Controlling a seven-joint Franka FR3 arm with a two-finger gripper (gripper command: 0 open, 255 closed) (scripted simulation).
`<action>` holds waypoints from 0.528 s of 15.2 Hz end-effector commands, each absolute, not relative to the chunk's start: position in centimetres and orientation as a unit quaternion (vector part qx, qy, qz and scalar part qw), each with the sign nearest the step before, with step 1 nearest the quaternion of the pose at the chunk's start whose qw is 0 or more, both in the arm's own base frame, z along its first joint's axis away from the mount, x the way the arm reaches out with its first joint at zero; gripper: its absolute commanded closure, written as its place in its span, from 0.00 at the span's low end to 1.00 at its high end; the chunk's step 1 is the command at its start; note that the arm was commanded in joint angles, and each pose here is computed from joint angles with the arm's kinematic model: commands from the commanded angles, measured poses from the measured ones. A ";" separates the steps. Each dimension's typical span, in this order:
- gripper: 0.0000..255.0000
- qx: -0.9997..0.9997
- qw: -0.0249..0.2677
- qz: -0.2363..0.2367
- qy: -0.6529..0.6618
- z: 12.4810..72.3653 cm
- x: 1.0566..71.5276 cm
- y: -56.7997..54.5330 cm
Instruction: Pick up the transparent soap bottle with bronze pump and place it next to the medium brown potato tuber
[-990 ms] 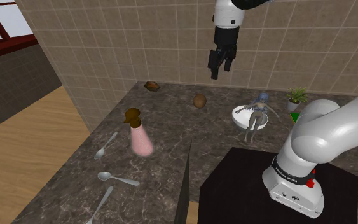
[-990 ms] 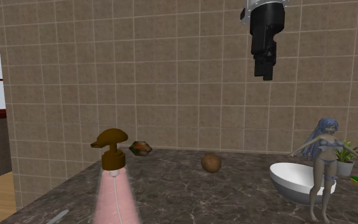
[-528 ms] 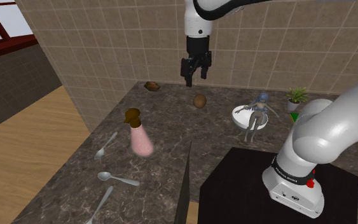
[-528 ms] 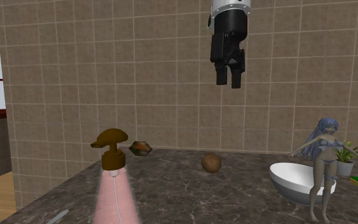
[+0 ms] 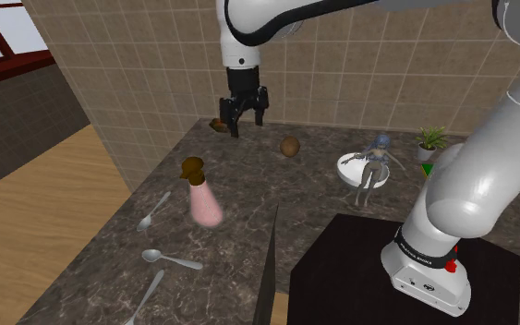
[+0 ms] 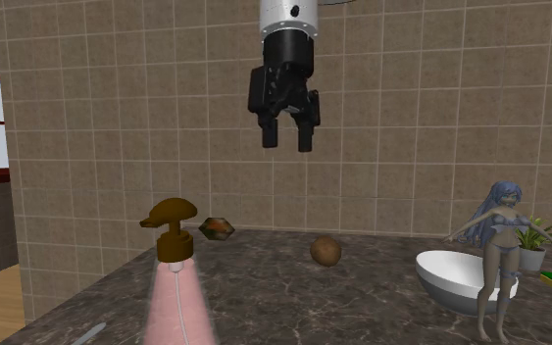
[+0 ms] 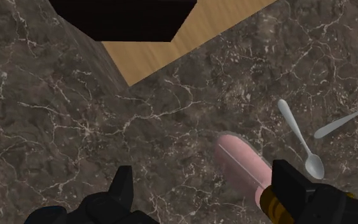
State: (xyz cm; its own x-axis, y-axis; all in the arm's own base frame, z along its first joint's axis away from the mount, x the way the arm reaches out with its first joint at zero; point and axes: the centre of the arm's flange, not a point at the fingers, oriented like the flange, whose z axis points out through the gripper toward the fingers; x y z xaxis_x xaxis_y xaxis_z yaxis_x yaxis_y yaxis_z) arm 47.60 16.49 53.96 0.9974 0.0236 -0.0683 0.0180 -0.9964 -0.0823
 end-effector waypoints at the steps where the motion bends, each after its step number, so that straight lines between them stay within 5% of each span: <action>1: 0.00 -0.998 0.044 0.039 -0.011 53.3 49.4 18.3; 8: 0.00 -0.997 0.054 0.052 -0.012 50.9 55.7 24.8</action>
